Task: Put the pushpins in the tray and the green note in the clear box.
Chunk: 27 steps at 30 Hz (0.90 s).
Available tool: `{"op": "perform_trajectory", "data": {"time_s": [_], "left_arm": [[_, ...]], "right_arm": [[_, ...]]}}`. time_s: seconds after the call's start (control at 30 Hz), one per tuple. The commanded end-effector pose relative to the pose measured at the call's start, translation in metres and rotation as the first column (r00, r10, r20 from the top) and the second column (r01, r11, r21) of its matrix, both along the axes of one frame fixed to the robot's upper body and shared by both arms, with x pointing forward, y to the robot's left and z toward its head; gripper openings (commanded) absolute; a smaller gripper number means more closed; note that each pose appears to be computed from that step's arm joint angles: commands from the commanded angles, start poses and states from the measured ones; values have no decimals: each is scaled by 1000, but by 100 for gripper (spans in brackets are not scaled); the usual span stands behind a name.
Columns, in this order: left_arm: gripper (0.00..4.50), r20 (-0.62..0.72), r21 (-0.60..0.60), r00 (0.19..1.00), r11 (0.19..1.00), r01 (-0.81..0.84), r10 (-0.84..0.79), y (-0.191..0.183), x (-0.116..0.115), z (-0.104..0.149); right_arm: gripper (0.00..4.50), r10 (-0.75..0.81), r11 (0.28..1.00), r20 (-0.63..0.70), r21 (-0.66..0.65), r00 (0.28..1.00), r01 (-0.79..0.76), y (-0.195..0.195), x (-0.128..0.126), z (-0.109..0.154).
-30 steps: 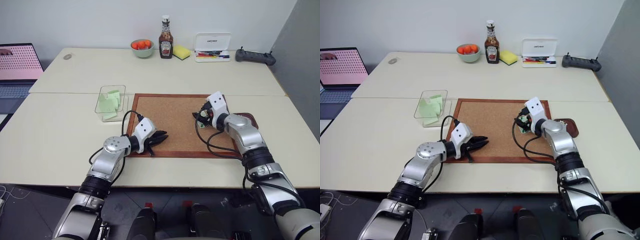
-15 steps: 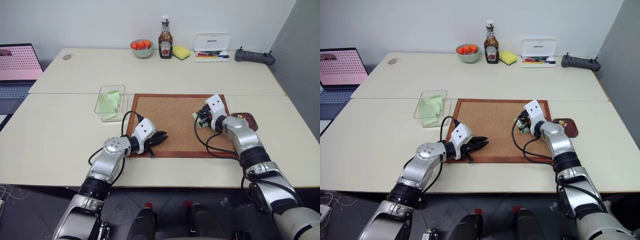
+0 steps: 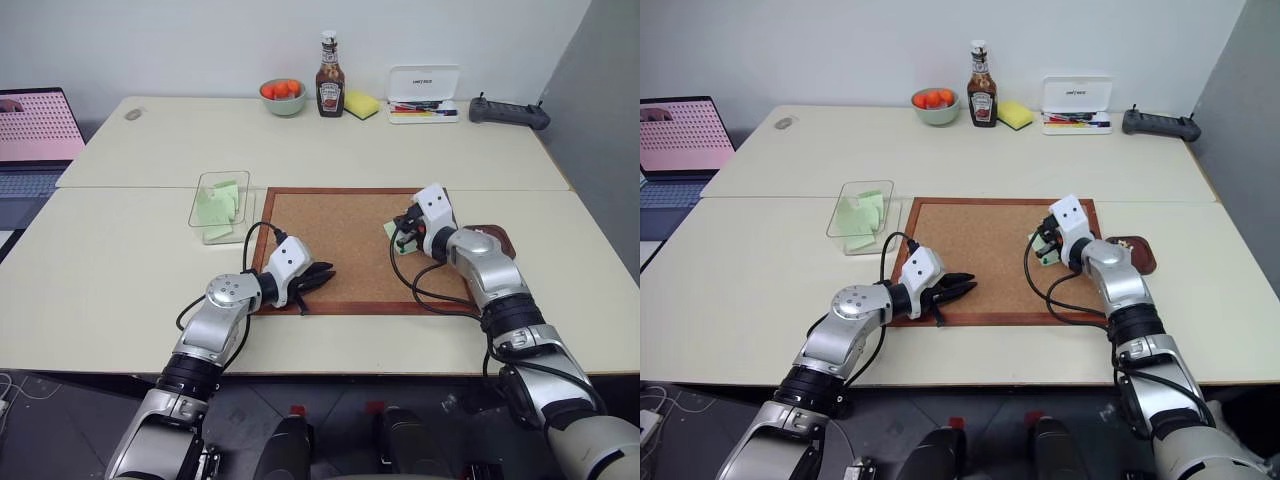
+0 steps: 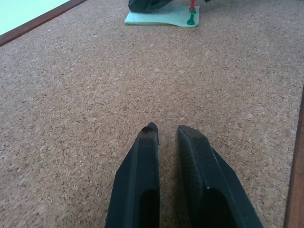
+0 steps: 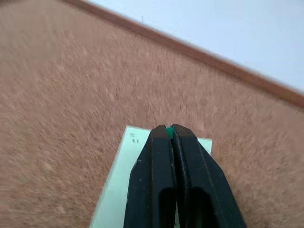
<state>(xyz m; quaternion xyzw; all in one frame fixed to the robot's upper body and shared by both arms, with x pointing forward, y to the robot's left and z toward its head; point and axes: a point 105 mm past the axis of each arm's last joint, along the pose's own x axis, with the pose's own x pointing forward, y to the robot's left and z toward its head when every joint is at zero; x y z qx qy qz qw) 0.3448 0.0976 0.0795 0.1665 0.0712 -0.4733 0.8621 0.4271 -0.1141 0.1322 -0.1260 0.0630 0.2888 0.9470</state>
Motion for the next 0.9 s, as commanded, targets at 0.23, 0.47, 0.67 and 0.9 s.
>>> {"op": "perform_trajectory", "data": {"time_s": [0.23, 0.47, 0.67, 0.9], "left_arm": [[72, -56, 43, 998, 998, 39, -37, -7, -9, -17], [72, -57, 47, 998, 998, 42, -40, -7, -11, -18], [72, -54, 50, 997, 997, 55, -52, -9, -11, -19], [72, -49, 53, 997, 997, 64, -61, -10, -9, -18]], "right_arm": [[1, 26, 999, 160, 35, 987, -32, 2, -7, 52], [1, -65, 994, 191, -71, 980, 79, -58, -26, 57], [1, -148, 930, 137, -319, 980, 185, -114, -51, 27], [1, -204, 847, 91, -482, 975, 222, -146, -65, -2]]}}
